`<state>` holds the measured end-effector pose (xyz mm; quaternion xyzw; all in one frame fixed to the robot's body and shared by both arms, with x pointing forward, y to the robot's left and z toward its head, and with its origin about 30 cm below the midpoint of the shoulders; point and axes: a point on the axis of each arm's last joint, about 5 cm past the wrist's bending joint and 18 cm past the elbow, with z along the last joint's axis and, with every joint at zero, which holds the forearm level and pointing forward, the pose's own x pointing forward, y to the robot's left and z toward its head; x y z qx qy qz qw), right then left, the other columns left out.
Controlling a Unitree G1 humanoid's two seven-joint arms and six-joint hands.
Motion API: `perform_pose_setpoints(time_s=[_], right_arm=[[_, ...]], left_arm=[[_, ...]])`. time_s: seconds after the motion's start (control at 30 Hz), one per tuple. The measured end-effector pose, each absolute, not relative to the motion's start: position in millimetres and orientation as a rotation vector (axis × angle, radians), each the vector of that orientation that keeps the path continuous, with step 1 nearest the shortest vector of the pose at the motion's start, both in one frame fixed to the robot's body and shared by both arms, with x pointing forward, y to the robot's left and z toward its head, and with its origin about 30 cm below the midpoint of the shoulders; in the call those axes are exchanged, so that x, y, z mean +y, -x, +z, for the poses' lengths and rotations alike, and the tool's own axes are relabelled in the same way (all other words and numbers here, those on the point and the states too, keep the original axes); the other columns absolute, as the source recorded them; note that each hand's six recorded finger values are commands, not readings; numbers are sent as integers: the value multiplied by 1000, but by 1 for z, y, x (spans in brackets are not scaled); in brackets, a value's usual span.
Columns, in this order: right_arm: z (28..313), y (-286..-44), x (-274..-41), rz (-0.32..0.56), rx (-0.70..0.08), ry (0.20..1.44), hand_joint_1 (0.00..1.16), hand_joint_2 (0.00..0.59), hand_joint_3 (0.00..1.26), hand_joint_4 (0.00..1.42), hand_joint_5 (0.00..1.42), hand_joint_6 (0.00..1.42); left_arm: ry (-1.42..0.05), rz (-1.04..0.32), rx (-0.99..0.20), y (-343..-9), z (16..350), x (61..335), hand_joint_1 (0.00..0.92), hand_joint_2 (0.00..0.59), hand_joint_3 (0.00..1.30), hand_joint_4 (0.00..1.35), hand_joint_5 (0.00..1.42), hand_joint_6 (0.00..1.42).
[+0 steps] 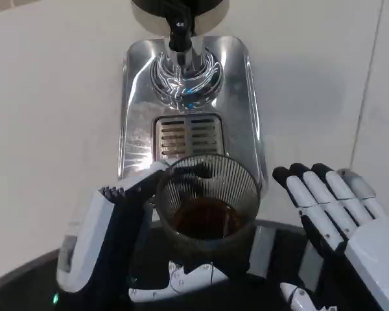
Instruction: Grasp the cup under the faucet to collect the drink, then remove the cup.
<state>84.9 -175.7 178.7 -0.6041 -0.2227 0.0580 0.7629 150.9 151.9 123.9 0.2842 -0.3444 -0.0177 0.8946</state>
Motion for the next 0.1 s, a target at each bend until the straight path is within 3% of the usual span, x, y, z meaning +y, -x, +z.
perform_pose_setpoints(time_s=[0.1], right_arm=[[179, -85, -175, 122, -486, 1316, 99, 528, 0, 0, 0, 0]], left_arm=[[-583, -27, -702, -153, 122, 152, 733, 74, 1146, 1078, 1253, 1424]])
